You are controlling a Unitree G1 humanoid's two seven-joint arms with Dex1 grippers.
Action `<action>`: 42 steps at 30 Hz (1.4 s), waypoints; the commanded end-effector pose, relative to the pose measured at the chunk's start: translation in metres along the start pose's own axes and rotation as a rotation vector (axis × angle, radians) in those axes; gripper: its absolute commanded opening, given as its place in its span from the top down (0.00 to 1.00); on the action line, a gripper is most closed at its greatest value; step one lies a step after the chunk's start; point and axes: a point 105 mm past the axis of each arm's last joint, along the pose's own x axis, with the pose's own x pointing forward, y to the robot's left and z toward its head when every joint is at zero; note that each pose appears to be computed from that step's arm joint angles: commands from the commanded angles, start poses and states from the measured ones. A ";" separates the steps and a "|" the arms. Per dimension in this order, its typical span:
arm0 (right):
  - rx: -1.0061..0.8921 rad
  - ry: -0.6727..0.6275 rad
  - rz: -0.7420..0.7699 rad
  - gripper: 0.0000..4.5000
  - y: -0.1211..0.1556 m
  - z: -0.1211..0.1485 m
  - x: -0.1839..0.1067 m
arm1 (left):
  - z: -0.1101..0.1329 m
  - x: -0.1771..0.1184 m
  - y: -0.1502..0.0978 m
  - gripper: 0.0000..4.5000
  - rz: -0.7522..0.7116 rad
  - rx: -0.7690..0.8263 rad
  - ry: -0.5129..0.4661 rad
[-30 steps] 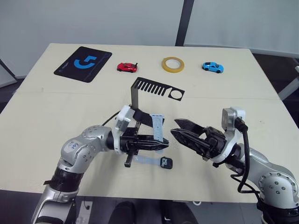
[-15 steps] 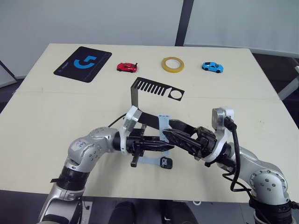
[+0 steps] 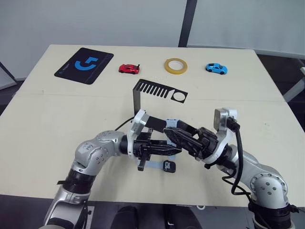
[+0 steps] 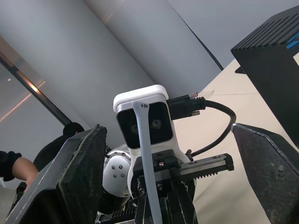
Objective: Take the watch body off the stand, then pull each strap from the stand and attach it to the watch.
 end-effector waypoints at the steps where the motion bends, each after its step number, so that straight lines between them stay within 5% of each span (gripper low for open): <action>1: -0.024 -0.032 0.040 0.01 0.010 0.008 0.002 | 0.005 0.001 -0.002 1.00 -0.003 0.031 -0.018; 7: -0.022 -0.031 0.047 0.01 0.011 0.008 0.002 | 0.004 0.001 0.000 1.00 0.009 0.033 -0.024; 10: -0.022 -0.026 0.061 0.21 0.013 0.007 0.003 | 0.003 0.001 0.000 1.00 0.010 0.031 -0.021; 13: -0.015 -0.023 0.084 0.54 0.018 0.007 0.004 | 0.002 0.001 0.000 1.00 0.010 0.029 -0.018; 37: -0.021 0.010 0.081 0.54 0.017 0.001 0.007 | -0.001 0.002 0.000 1.00 0.014 0.026 -0.018; 42: -0.020 -0.008 0.086 0.93 0.017 0.003 0.008 | -0.002 0.003 0.000 1.00 0.014 0.026 -0.018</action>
